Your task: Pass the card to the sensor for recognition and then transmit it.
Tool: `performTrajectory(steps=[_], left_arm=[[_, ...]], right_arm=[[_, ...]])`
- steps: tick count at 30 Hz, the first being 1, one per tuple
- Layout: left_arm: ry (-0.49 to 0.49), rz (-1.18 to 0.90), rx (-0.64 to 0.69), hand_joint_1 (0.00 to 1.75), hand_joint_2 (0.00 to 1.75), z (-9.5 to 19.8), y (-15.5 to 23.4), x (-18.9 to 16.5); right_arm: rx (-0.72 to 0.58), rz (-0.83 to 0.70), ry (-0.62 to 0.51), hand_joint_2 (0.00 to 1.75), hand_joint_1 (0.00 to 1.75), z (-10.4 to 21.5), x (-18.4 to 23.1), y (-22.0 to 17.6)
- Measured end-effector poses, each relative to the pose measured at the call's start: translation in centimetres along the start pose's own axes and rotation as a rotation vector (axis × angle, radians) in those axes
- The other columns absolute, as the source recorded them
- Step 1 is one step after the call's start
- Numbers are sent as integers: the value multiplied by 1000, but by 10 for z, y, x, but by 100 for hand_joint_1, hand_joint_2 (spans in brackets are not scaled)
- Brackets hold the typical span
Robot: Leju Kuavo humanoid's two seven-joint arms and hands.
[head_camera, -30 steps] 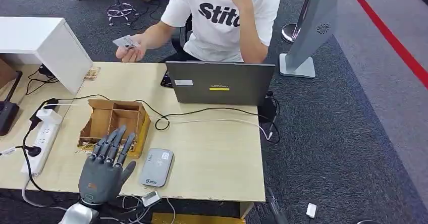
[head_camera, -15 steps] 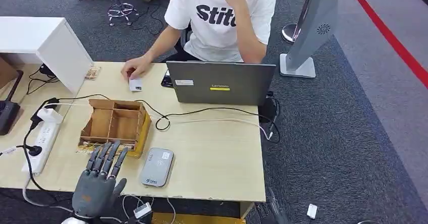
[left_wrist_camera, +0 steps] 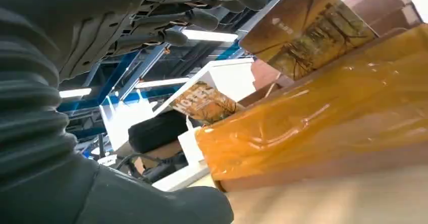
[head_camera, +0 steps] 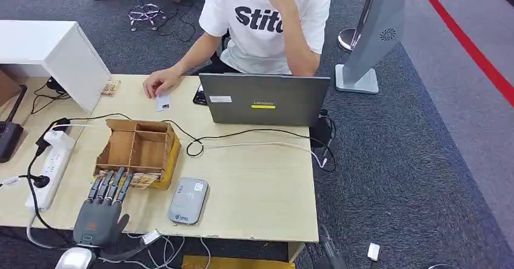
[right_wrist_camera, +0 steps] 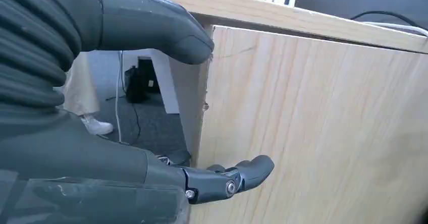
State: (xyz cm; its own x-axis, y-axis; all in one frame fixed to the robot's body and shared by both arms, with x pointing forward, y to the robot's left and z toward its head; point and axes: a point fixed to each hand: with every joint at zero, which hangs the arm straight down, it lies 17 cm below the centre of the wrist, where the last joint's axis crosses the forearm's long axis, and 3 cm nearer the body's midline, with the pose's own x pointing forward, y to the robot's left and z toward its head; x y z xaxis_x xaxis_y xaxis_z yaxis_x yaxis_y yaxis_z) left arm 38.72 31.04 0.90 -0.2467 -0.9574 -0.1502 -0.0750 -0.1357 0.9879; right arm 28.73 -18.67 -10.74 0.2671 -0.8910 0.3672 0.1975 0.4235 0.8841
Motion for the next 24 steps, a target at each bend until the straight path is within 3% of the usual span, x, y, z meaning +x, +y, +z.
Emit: performTrajectory(steps=[5,10,24], left_arm=[[11,5,31,0,175,-16,10,0],[98,-11,76,0,175,-25,23,-10],[31,-11,107,0,175,-55,42,9]], right_arm=[[0,2,5,175,0,-1,-1,0],[-1,1,4,175,0,-1,0,0],[-4,10,21,175,0,-3,-3,1]])
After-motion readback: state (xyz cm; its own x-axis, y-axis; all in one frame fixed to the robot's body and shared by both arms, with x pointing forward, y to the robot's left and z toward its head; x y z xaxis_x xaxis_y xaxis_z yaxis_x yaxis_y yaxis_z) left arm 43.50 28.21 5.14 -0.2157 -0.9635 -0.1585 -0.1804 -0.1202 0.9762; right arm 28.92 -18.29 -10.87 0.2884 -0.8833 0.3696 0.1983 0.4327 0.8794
